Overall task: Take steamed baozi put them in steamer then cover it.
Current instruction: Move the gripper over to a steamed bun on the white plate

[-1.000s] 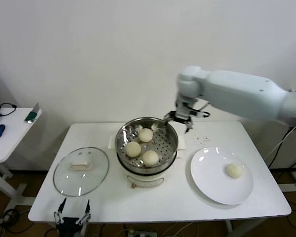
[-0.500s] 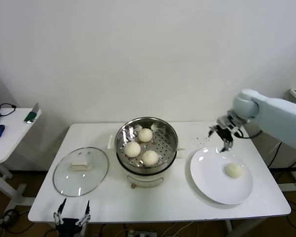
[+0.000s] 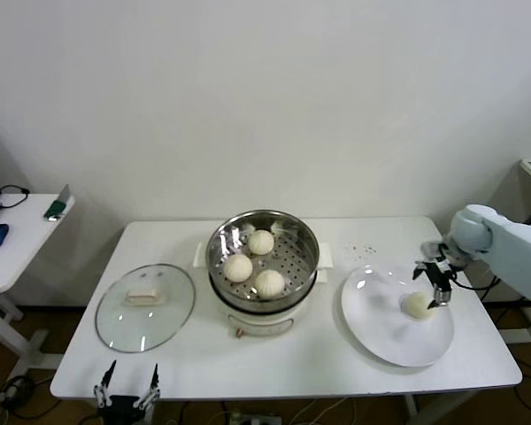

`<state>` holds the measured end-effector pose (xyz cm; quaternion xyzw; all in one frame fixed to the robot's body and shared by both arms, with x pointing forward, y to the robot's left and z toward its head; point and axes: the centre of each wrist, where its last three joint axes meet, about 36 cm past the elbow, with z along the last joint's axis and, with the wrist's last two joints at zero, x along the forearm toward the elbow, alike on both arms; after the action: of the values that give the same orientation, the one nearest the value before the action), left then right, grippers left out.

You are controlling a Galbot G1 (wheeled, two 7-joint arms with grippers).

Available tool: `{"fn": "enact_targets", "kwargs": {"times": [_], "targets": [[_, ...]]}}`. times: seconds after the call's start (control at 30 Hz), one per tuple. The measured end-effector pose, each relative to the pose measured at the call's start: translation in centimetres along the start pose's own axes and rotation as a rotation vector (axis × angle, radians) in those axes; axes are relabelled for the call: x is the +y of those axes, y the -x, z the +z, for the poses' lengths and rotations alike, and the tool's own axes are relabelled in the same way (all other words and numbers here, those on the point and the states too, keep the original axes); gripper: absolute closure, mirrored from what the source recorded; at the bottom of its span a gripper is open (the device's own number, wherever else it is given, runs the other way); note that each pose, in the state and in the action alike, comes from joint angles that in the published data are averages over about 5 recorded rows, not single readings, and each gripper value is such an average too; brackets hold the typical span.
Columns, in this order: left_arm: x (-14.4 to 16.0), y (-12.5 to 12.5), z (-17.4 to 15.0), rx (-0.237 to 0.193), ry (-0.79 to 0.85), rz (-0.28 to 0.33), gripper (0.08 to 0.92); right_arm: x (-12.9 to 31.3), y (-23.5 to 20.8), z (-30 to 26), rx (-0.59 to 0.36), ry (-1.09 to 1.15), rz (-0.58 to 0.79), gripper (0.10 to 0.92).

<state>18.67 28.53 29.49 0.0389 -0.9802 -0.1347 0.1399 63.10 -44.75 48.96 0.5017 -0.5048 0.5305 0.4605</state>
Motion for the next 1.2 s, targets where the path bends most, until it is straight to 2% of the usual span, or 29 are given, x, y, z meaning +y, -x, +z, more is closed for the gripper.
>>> {"fn": "enact_targets", "kwargs": {"times": [0.33, 0.83, 1.2], "targets": [[0.0, 0.0, 0.3, 0.004, 0.001, 0.002, 0.177, 0.4, 2.2, 1.0, 0.007, 0.054, -0.005, 0.2], [0.0, -0.2, 0.7, 0.007, 0.004, -0.001, 0.177, -0.4, 3.8, -0.2, 0.005, 0.05, -0.016, 0.203], [0.1, -0.4, 0.8, 0.005, 0.009, -0.002, 0.177, -0.6, 3.6, -0.2, 0.009, 0.043, -0.023, 0.296]]}}
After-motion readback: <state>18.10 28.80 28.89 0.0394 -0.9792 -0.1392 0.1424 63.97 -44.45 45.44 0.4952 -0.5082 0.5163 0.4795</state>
